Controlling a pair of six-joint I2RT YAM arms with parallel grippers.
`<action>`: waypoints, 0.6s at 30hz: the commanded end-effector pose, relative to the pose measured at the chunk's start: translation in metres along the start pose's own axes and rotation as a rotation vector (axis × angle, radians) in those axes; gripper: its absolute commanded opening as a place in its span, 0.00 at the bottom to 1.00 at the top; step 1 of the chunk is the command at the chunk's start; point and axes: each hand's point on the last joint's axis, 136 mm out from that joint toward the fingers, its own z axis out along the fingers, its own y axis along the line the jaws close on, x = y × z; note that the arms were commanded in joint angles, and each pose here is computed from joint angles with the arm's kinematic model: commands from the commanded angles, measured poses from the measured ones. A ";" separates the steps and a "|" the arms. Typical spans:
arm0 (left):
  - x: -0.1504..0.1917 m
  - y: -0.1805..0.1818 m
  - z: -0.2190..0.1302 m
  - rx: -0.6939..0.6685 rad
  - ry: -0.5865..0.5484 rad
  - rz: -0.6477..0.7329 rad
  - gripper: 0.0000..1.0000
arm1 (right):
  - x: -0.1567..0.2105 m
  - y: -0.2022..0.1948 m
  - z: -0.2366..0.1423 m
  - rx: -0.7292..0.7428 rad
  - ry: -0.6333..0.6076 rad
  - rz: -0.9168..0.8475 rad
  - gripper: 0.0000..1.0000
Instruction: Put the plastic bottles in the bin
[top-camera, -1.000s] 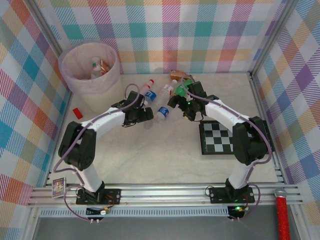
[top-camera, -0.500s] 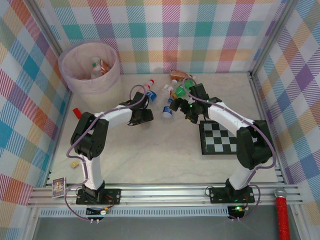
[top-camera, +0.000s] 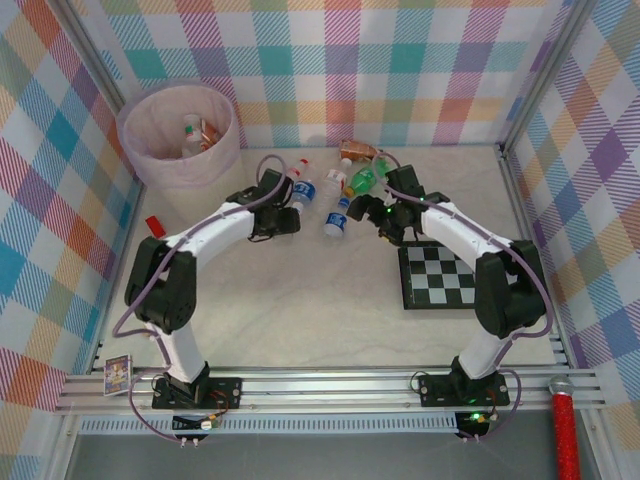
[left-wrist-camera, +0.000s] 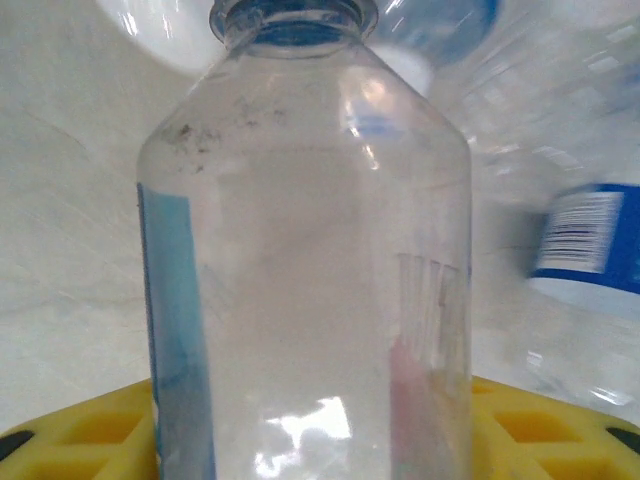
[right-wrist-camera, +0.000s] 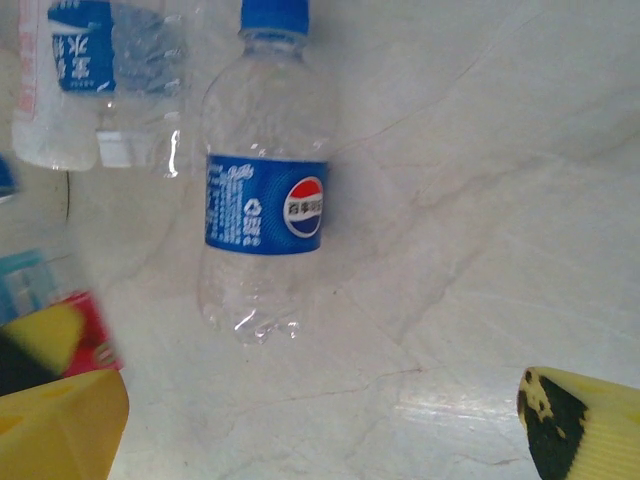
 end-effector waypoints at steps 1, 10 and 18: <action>-0.025 -0.010 -0.065 0.031 -0.092 0.100 0.55 | -0.037 0.013 -0.028 -0.026 -0.113 -0.013 1.00; -0.111 -0.010 -0.193 0.048 -0.345 0.193 0.53 | -0.112 0.002 -0.035 -0.012 -0.285 0.077 1.00; -0.194 0.067 -0.237 -0.041 -0.544 0.028 0.52 | -0.166 -0.005 0.009 0.009 -0.308 0.123 1.00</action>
